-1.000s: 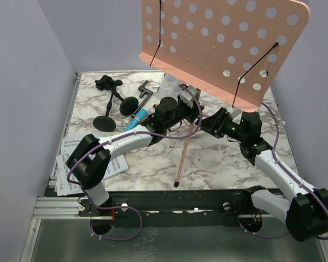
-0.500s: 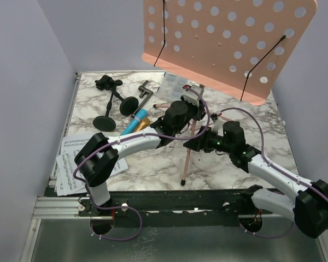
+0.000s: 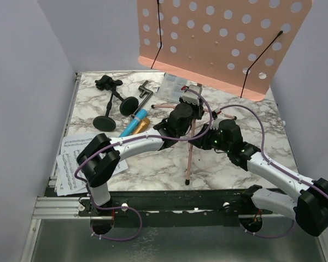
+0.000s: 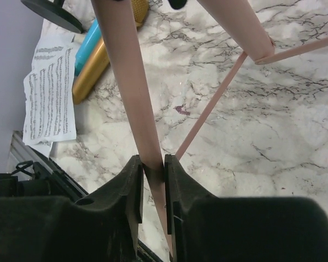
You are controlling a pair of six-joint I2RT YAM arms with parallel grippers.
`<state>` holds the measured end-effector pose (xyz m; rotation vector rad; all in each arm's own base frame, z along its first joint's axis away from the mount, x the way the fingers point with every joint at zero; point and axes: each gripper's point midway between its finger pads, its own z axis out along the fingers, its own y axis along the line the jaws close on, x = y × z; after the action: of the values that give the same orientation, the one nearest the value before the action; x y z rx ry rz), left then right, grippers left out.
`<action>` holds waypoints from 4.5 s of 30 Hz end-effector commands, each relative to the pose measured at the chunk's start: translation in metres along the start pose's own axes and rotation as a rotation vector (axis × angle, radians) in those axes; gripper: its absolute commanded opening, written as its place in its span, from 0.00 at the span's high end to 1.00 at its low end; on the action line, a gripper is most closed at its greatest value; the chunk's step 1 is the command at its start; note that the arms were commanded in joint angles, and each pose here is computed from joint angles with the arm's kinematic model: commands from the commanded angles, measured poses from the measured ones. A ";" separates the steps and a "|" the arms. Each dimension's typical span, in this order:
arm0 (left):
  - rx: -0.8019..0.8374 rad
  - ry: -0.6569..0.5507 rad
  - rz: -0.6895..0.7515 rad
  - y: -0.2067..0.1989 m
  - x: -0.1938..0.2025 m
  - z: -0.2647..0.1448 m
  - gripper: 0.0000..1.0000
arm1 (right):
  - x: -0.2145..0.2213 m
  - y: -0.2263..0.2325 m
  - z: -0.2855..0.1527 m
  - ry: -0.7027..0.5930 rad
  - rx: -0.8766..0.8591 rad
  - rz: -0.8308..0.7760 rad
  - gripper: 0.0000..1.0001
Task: Set up the instrument practice props
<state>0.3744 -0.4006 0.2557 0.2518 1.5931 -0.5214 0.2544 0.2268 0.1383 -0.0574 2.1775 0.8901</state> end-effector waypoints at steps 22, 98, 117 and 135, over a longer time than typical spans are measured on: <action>-0.298 0.162 -0.078 -0.011 0.056 0.014 1.00 | -0.018 -0.166 -0.047 -0.077 0.553 0.269 0.55; -0.910 0.276 -0.678 0.300 0.054 -0.283 0.01 | 0.066 0.192 0.033 0.185 -0.268 -0.007 0.11; -0.611 0.256 -0.280 0.283 0.011 -0.265 0.03 | 0.178 0.192 0.176 0.435 -0.278 0.210 0.38; -0.488 0.209 -0.232 0.261 0.005 -0.260 0.03 | 0.151 0.203 0.145 0.332 -0.398 0.055 1.00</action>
<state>0.2667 -0.0438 0.2021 -0.3133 1.9366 -0.2353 0.1769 0.5219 0.0442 -0.2563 2.4273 1.4727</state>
